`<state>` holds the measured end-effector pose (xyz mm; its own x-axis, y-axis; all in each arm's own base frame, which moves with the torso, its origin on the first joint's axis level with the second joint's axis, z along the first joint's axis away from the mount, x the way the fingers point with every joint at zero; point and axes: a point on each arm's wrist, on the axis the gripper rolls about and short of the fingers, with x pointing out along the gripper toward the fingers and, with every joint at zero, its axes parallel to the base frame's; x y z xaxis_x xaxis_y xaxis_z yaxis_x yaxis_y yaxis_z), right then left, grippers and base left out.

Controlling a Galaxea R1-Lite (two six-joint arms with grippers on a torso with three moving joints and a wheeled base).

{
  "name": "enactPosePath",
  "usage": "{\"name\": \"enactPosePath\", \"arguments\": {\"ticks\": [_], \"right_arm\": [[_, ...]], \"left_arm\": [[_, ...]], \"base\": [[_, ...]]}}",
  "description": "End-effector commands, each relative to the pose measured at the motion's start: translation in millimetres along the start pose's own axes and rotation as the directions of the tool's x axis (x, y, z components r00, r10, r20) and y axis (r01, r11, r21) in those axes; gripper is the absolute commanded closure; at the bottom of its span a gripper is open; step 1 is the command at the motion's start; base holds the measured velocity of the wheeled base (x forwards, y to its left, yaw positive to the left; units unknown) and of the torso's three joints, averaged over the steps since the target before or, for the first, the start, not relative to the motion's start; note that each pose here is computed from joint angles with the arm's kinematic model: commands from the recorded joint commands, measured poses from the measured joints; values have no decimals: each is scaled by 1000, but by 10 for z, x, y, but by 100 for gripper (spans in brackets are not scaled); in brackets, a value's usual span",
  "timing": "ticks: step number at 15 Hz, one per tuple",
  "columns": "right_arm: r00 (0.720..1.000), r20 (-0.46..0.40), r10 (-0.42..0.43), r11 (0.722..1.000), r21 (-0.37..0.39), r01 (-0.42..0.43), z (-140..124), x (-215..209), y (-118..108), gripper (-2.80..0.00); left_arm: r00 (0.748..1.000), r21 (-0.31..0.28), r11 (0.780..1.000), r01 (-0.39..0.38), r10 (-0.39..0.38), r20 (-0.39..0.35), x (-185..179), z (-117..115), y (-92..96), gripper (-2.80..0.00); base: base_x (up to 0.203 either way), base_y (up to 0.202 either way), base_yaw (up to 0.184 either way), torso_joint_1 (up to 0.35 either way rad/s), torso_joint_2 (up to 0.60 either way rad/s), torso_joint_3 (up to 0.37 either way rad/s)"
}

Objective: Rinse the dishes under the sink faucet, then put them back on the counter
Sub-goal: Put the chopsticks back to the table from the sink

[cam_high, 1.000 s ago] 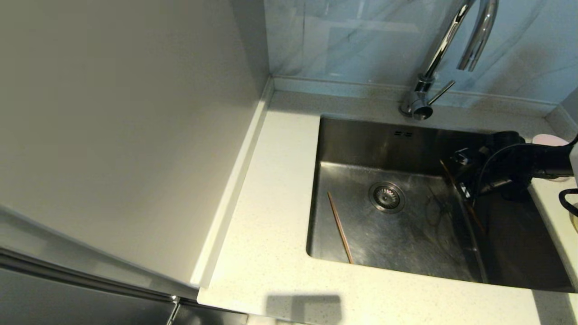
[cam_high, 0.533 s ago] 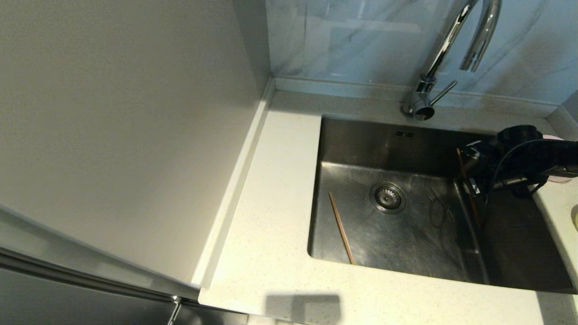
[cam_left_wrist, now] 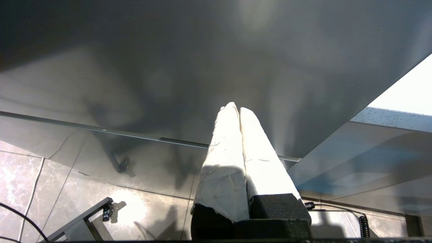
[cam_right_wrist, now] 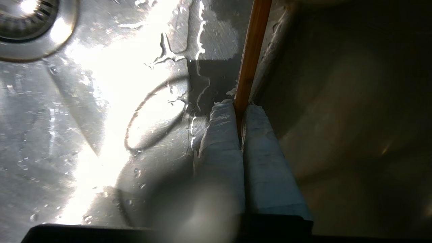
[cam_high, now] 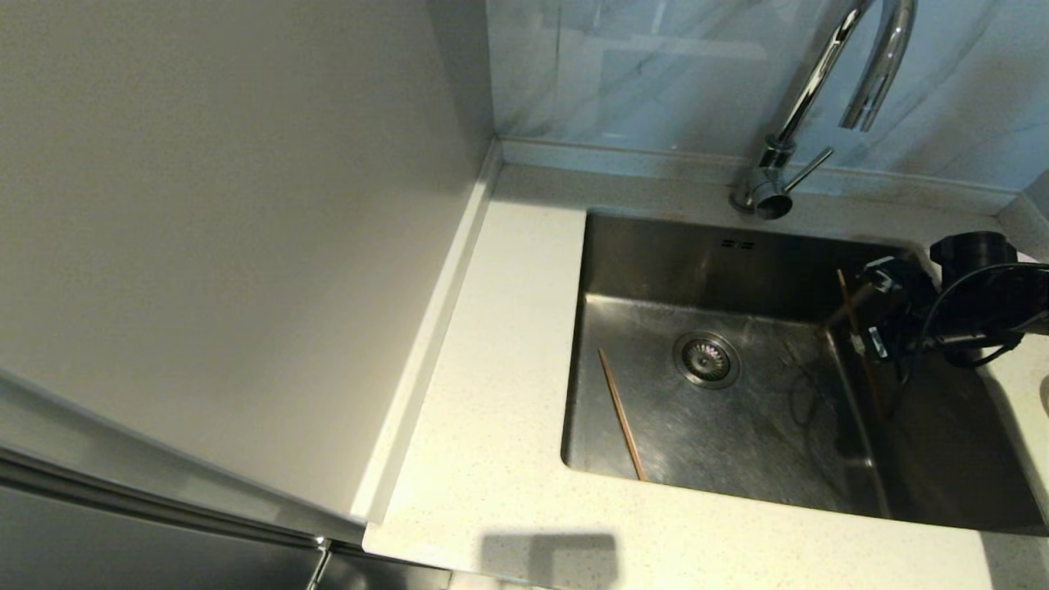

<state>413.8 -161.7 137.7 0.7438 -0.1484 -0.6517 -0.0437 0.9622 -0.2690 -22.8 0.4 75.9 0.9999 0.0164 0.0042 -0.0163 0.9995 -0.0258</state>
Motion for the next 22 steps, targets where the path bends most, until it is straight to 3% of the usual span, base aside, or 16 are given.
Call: {"name": "enactPosePath", "arguments": {"ticks": [1, 10, 18, 20, 22], "right_arm": [[999, 6, -53, 998, 41, 52, -91, -190, -274, 0], [996, 56, -69, 992, 114, 62, -10, -450, -313, 0], [998, 62, -1, 990, 140, -8, -38, -518, -168, 0], [992, 118, 46, 991, 121, -60, -25, -538, -133, 0], [961, 238, 138, 987, 52, -154, -56, -523, -80, 0]], "left_arm": [[1000, 0, 1000, 0, 0, 3, -2, 0, 0, 0], [1000, 0, 1000, 0, 0, 3, -2, 0, 0, 0], [1000, 0, 1000, 0, 0, 3, -2, 0, 0, 0], [1000, 0, 1000, 0, 0, 3, -2, 0, 0, 0], [1000, 0, 1000, 0, 0, 3, -2, 0, 0, 0]], "base": [[0, 0, 0, 0, 0, 0], [0, 0, 0, 0, 0, 0], [0, 0, 0, 0, 0, 0], [0, 0, 0, 0, 0, 0], [0, 0, 0, 0, 0, 0]]}}
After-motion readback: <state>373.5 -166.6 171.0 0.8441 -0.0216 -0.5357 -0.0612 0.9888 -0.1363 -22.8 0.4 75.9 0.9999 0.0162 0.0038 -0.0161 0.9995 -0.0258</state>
